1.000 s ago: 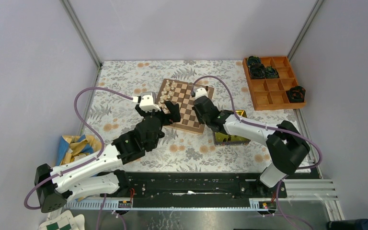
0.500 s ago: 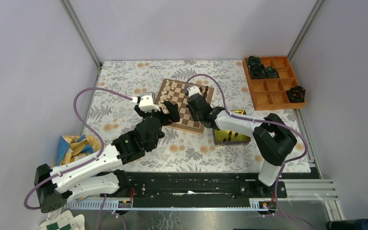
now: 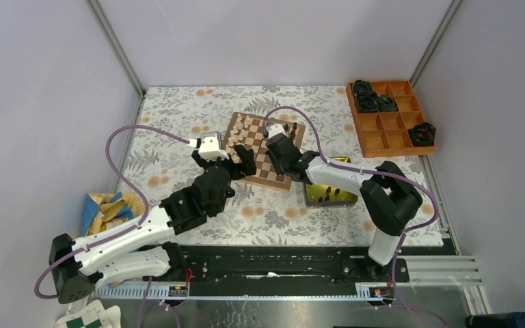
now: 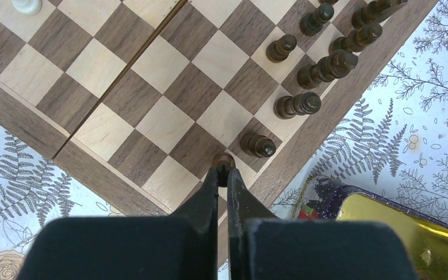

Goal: Set up the chess pieces on the board
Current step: Place the chess piece on the chessboard.

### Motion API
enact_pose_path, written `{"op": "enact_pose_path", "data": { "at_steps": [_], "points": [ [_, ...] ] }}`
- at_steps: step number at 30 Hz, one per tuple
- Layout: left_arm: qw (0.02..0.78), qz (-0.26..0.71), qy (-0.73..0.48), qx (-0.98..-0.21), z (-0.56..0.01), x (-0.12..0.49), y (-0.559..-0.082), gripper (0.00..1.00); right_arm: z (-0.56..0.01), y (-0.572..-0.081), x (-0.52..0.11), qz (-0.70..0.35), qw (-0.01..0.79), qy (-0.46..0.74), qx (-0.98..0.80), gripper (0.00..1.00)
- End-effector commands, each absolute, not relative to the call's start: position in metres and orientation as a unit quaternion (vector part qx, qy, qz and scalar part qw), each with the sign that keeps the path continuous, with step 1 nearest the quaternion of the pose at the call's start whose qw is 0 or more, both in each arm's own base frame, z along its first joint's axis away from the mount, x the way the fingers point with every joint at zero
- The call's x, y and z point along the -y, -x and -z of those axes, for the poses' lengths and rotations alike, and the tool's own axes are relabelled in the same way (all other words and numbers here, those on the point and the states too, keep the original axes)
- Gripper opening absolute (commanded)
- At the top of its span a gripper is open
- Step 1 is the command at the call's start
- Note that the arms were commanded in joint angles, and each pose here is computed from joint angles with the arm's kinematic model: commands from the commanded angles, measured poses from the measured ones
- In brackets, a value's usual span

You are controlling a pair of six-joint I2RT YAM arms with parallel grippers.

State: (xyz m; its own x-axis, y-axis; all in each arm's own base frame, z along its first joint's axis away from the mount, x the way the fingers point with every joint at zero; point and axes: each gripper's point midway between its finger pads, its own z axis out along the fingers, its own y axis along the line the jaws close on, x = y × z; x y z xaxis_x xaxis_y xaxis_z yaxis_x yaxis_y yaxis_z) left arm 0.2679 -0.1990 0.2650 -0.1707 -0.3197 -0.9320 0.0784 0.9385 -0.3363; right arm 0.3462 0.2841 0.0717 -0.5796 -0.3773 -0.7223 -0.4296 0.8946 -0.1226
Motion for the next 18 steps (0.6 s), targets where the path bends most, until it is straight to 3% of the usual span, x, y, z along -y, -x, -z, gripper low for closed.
{"op": "enact_pose_path", "data": {
  "at_steps": [1,18],
  "points": [
    [0.642,0.147,0.098,-0.746,-0.2652,0.1926,-0.2686,0.99,-0.0956,-0.3471,-0.2974,-0.056,0.408,0.224,-0.883,0.00],
    [0.639,0.145,0.095,-0.750,-0.2606,0.1945,-0.2689,0.99,-0.0894,-0.3413,-0.2913,-0.051,0.398,0.220,-0.889,0.00]
  ]
}}
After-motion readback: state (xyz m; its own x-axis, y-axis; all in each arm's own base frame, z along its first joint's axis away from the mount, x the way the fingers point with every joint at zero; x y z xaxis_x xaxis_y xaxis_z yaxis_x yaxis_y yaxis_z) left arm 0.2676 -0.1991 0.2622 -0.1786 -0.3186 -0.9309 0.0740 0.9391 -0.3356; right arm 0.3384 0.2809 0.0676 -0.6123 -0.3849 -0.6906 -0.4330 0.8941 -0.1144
